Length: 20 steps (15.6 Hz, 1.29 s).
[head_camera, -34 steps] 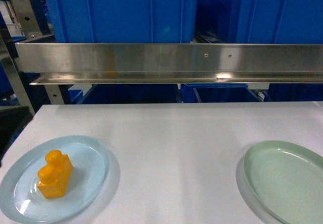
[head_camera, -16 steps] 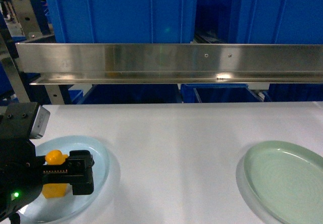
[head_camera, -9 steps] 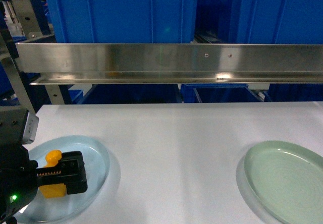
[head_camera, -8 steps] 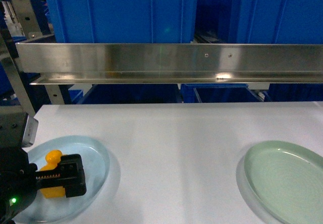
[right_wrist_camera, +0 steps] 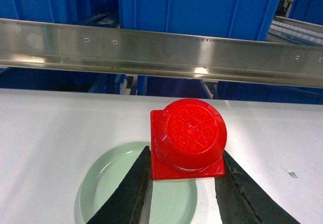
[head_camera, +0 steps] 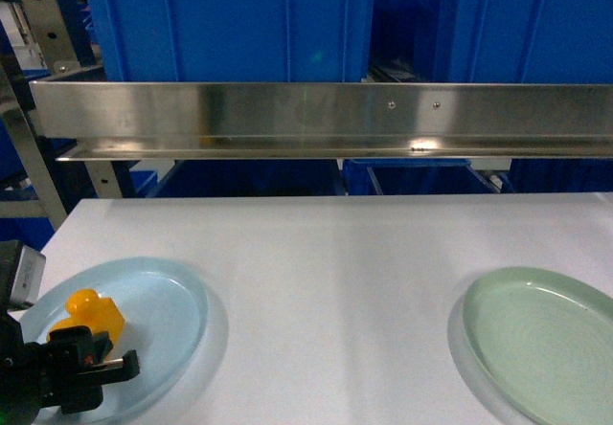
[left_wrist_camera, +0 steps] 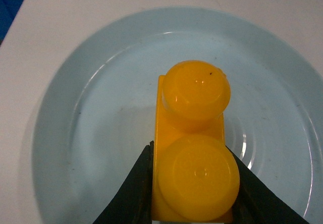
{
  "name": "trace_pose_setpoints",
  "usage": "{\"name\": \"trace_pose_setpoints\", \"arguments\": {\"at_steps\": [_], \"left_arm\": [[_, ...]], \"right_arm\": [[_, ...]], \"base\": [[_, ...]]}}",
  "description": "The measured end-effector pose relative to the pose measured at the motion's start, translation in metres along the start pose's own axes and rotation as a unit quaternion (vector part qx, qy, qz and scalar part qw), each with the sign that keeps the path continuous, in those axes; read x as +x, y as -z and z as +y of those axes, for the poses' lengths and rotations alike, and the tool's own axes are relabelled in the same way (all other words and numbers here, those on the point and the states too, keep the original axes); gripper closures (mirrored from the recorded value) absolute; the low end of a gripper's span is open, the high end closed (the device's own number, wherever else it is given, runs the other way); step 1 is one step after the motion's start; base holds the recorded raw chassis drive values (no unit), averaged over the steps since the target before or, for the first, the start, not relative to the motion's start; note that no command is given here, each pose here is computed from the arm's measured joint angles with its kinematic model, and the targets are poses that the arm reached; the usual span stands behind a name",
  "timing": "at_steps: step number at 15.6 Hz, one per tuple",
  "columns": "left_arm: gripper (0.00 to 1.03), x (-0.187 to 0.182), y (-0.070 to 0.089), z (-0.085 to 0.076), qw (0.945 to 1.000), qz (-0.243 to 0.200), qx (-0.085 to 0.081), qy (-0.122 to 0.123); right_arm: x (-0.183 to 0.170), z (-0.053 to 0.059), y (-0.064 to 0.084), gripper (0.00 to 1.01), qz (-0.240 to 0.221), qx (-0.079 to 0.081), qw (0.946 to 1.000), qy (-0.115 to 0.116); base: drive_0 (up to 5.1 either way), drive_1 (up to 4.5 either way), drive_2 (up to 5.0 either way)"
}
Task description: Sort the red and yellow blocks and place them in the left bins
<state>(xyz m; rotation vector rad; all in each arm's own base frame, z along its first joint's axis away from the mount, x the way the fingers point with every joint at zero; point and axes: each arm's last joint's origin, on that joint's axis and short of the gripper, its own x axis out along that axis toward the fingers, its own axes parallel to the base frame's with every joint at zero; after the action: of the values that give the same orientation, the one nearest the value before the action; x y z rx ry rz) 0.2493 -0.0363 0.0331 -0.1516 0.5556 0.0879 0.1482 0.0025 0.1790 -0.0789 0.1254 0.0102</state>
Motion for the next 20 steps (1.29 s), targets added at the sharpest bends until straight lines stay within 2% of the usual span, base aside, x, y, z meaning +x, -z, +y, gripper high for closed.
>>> {"name": "trace_pose_setpoints", "arguments": {"at_steps": [2,5,6,8,9,10,11,13,15,16,20], "left_arm": [[0.76,-0.005,-0.008,0.003,0.9998,-0.013,-0.003,0.011],[0.76,-0.015,-0.026,0.001,0.9988,-0.036,0.004,0.032],[0.76,-0.021,-0.034,0.001,0.9982,-0.047,0.01,0.035],[0.76,-0.039,-0.056,0.0,0.9959,-0.078,0.01,0.045],[0.76,-0.051,-0.068,0.001,0.994,-0.097,0.006,0.049],[0.76,-0.081,-0.094,0.003,0.9873,-0.148,0.008,0.056],[0.76,-0.103,-0.108,0.008,0.9807,-0.187,0.012,0.056],[0.76,-0.116,-0.111,0.013,0.9762,-0.208,0.025,0.058],[0.76,-0.129,-0.117,0.012,0.9665,-0.242,0.05,0.067],[0.76,-0.133,-0.118,0.011,0.9635,-0.252,0.058,0.071],[0.76,-0.132,-0.117,0.011,0.9645,-0.247,0.062,0.07]], "right_arm": [[0.0,0.0,0.0,0.72,0.0,0.0,1.0,0.0],[0.0,0.0,0.0,0.72,0.0,0.0,1.0,0.0],[0.0,0.0,0.0,0.72,0.0,0.0,1.0,0.0],[0.0,0.0,0.0,0.72,0.0,0.0,1.0,0.0],[0.0,0.0,0.0,0.72,0.0,0.0,1.0,0.0],[0.0,0.0,0.0,0.72,0.0,0.0,1.0,0.0],[0.0,0.0,0.0,0.72,0.0,0.0,1.0,0.0],[0.0,0.0,0.0,0.72,0.0,0.0,1.0,0.0],[0.0,0.0,0.0,0.72,0.0,0.0,1.0,0.0],[0.0,0.0,0.0,0.72,0.0,0.0,1.0,0.0],[0.0,0.0,0.0,0.72,-0.001,0.0,1.0,0.0]], "base": [[0.0,0.0,0.0],[0.0,0.0,0.0],[0.0,0.0,0.0],[0.0,0.0,0.0],[0.0,0.0,0.0],[0.0,0.0,0.0],[0.0,0.0,0.0],[0.0,0.0,0.0],[0.0,0.0,0.0],[0.0,0.0,0.0],[0.0,0.0,0.0]]}}
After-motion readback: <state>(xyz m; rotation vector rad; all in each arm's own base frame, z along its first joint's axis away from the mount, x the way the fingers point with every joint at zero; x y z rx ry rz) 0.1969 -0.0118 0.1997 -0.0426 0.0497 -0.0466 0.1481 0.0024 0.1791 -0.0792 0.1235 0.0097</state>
